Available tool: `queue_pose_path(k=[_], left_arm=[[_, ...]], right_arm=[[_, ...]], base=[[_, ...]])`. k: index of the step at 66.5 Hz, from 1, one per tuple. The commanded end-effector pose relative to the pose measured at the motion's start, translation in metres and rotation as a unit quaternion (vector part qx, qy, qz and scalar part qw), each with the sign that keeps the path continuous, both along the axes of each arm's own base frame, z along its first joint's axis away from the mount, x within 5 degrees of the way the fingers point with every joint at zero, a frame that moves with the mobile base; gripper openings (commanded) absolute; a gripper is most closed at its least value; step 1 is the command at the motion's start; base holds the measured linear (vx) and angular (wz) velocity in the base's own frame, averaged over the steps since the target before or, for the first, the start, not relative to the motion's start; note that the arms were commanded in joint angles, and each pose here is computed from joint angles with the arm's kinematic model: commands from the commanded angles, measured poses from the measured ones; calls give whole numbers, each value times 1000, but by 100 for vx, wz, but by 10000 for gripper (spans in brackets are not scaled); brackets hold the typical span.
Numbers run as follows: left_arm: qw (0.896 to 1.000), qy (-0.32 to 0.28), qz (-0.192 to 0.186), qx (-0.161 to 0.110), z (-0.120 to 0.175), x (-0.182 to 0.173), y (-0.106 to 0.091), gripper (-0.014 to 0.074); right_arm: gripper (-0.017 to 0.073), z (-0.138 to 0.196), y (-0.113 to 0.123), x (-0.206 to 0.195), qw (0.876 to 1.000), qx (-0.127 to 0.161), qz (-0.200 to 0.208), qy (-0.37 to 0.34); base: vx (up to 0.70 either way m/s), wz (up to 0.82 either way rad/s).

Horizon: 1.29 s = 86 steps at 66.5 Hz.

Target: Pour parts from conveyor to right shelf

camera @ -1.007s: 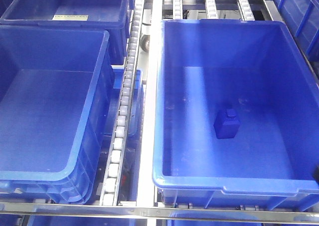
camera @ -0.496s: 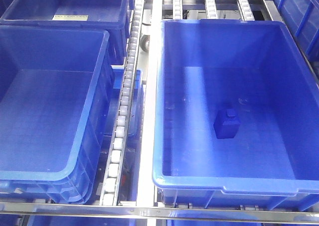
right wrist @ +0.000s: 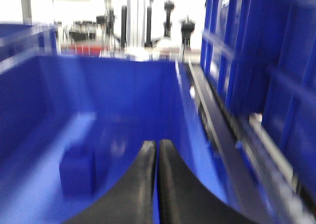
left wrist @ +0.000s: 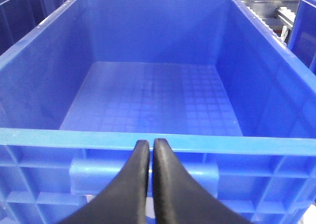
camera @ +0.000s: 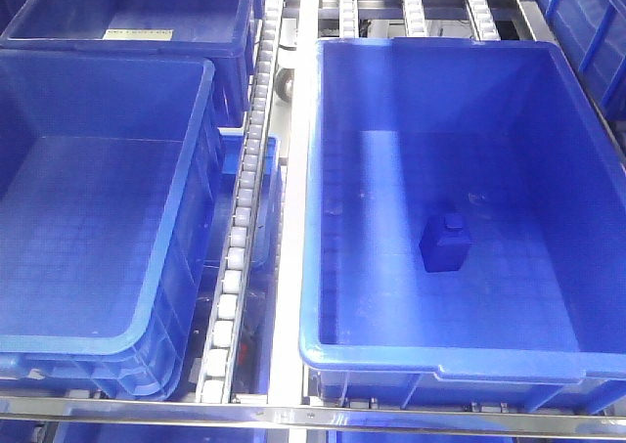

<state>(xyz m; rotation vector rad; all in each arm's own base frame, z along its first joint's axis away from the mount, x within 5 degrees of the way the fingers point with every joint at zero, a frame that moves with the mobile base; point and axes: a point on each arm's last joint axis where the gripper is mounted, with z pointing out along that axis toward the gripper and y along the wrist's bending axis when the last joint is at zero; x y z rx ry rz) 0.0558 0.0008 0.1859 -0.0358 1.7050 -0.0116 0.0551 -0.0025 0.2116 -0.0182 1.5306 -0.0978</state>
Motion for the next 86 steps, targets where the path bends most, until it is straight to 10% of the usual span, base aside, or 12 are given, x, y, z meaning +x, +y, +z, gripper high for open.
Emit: queue_pose_path(k=[1,86], left_arm=[[998,-55,-3,-8,14,-1,-1,-6],[998,-55,-3,-8,14,-1,-1,-6]], right_arm=[[-9,-9,-1,0,1000,-2,-7,-26],[-9,-20,0,1,999,-2,-3,39]], base=[[0,0],[0,0]])
